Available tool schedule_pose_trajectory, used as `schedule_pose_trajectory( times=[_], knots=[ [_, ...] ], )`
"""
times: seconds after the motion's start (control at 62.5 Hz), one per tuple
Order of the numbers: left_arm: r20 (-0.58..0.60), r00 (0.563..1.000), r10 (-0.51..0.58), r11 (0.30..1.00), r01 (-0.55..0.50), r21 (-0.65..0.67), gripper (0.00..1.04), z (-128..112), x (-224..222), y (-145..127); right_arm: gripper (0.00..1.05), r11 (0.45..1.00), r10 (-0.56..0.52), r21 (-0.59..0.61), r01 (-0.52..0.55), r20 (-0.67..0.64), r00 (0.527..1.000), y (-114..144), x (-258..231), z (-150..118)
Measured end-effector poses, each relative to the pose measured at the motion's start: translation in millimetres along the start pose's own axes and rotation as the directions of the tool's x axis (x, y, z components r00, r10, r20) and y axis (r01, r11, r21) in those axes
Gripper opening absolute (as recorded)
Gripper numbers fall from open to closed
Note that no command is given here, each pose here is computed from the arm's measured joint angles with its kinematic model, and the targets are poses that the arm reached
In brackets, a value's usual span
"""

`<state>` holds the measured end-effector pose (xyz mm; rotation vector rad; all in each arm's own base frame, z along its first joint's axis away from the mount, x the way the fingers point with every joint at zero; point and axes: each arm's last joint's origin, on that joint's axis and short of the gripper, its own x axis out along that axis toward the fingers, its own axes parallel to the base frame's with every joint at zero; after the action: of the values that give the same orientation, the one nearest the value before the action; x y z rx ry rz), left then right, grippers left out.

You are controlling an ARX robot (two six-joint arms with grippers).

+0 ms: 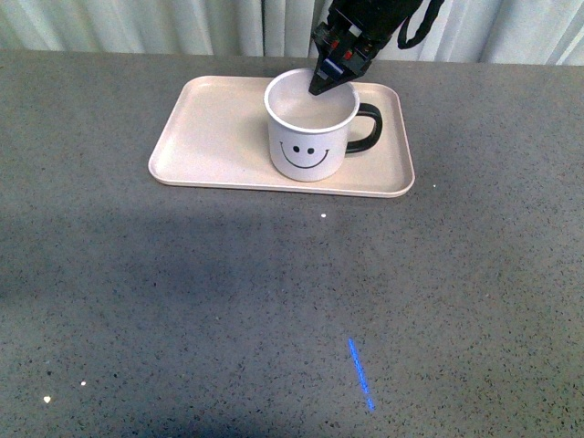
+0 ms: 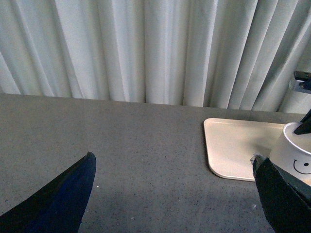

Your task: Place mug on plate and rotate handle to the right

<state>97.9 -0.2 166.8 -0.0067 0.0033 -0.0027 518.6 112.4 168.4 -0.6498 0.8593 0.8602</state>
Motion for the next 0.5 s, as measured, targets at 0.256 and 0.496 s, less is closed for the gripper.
schedule_pose_trajectory(
  times=[0.256, 0.496],
  knots=[
    [0.0, 1.0, 0.0, 1.0, 0.0, 0.0, 0.95, 0.0, 0.0, 0.0, 0.3, 1.0, -0.012, -0.021, 0.011, -0.029, 1.0, -4.1, 6.4, -5.2],
    [0.0, 1.0, 0.0, 1.0, 0.0, 0.0, 0.95, 0.0, 0.0, 0.0, 0.67, 0.997, -0.038, -0.066, 0.037, -0.019, 0.999, -8.7, 4.7, -6.0]
  ],
)
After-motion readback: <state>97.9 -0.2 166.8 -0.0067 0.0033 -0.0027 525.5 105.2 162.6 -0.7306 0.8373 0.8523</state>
